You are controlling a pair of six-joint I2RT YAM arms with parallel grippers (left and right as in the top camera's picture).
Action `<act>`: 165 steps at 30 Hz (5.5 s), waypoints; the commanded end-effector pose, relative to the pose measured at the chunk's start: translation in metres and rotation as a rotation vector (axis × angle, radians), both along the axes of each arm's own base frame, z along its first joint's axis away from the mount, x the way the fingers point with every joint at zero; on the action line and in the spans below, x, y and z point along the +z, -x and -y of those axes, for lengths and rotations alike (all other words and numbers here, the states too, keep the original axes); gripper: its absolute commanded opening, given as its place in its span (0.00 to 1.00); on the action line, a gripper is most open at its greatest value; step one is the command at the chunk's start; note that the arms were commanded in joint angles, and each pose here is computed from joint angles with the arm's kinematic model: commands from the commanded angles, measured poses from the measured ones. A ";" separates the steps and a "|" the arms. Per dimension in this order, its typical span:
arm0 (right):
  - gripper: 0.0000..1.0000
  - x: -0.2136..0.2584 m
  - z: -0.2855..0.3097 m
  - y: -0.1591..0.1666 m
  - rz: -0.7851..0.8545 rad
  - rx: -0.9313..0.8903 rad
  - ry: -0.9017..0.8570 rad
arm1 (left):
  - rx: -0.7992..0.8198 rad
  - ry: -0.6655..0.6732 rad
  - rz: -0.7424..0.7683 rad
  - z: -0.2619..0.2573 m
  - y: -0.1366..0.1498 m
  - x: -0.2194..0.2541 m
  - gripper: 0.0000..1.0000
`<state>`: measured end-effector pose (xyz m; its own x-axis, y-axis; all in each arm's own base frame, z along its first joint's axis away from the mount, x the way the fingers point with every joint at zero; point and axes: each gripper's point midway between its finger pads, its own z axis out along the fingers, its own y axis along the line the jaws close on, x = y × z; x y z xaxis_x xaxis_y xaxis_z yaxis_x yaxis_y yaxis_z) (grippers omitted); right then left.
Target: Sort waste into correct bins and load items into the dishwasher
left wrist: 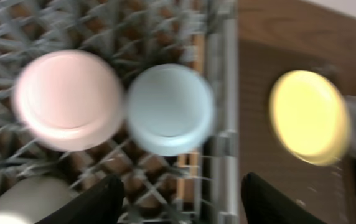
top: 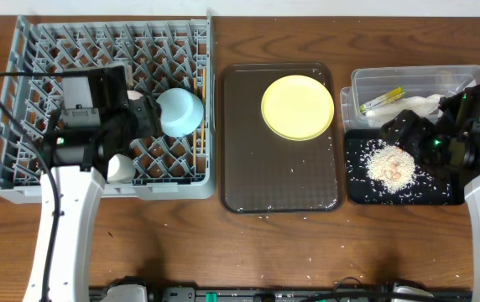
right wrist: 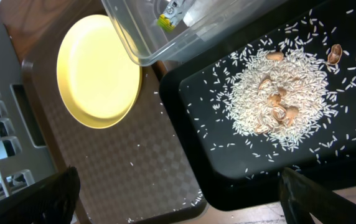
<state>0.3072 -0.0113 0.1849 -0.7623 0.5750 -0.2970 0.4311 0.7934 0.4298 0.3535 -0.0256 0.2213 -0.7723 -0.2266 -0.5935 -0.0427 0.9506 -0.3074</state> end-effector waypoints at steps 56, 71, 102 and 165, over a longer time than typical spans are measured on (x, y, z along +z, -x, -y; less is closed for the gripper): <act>0.01 -0.202 -0.165 -0.059 -0.273 -0.108 0.046 | -0.374 0.095 0.009 0.096 0.083 0.038 0.75; 0.01 -0.061 -0.145 -0.073 0.120 0.405 0.109 | -0.372 0.144 0.024 0.102 0.080 0.044 0.90; 0.03 0.095 -0.246 0.006 0.685 1.110 -0.367 | -0.542 0.337 0.149 0.139 0.081 0.083 0.08; 0.72 0.028 -0.164 -0.039 0.400 0.719 0.010 | 0.128 -0.828 -0.124 -0.166 -0.069 -0.060 0.34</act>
<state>0.3452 0.1545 0.2057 -0.7875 -0.0288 -0.6156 -0.3700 0.8209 0.4350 0.4191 0.1407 0.1649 -0.8410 0.1593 -0.5171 -0.1578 0.8420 0.5159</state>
